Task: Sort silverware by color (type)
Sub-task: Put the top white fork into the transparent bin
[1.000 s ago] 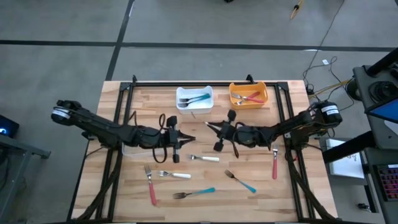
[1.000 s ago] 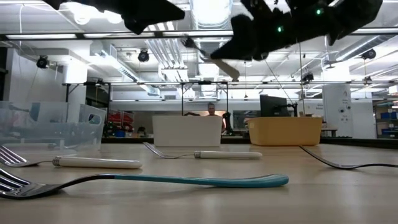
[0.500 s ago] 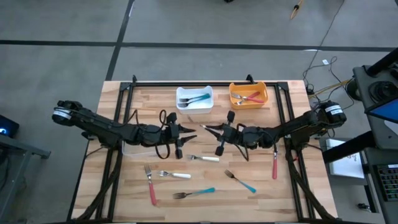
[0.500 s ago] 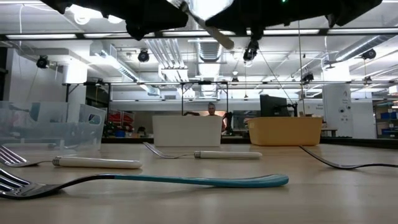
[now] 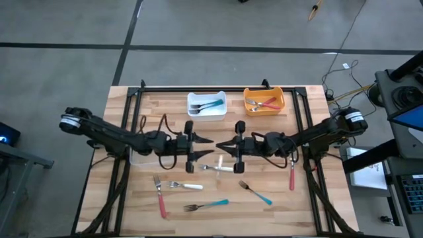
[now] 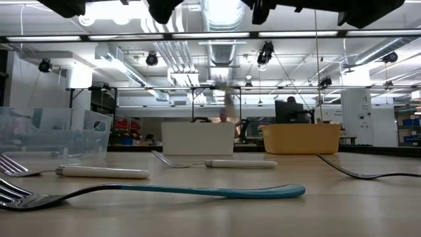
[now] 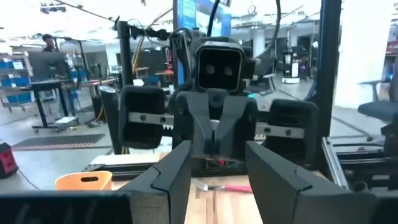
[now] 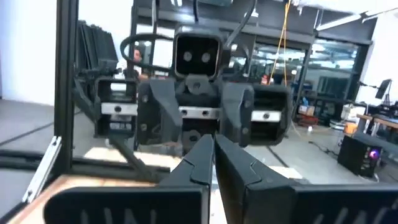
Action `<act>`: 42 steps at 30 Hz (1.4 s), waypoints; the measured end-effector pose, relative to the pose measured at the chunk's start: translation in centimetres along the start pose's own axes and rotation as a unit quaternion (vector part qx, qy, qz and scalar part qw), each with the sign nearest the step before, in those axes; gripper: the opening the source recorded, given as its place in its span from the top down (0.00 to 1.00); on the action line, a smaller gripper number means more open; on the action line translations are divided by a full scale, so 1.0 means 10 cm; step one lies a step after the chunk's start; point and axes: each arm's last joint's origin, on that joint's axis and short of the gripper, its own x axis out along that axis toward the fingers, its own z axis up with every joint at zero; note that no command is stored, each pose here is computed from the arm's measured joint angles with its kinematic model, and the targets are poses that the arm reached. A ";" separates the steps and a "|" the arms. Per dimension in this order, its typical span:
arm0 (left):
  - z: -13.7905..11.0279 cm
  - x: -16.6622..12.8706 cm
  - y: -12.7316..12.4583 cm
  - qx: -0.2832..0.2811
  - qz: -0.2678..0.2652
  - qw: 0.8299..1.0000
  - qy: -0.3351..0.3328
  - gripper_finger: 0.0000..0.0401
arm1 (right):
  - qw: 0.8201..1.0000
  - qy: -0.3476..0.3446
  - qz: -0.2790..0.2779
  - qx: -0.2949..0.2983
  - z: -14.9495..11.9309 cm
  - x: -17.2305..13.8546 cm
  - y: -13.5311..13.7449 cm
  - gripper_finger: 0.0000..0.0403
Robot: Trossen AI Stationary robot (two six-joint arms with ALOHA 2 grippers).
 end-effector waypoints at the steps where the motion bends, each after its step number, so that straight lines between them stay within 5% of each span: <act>1: -0.02 0.01 0.00 0.004 0.002 1.000 0.003 0.67 | 1.000 0.006 0.001 -0.001 -0.02 0.00 0.00 0.98; 7: -0.09 -0.01 0.02 0.018 0.035 0.998 0.054 0.68 | 0.996 0.075 -0.042 -0.017 -0.09 -0.03 -0.02 0.98; 12: -0.03 -0.12 0.06 0.030 0.044 0.994 0.095 0.69 | 0.978 0.201 -0.047 -0.014 -0.17 -0.13 -0.04 0.98; 16: 0.02 -0.21 0.08 0.037 0.042 0.991 0.118 0.70 | 0.952 0.298 0.058 0.034 -0.26 -0.25 0.01 0.98; 22: 0.08 -0.25 0.10 0.035 0.040 0.992 0.113 0.71 | 0.905 0.349 0.203 0.136 -0.47 -0.27 0.21 0.98; 36: 0.09 -0.28 0.06 0.024 0.026 0.993 0.116 0.71 | 0.860 0.413 0.273 0.122 -0.94 -0.07 0.59 0.98; 42: 0.06 -0.29 0.03 -0.004 -0.005 0.991 0.132 0.71 | 0.839 0.436 0.326 0.023 -0.93 0.09 0.70 0.97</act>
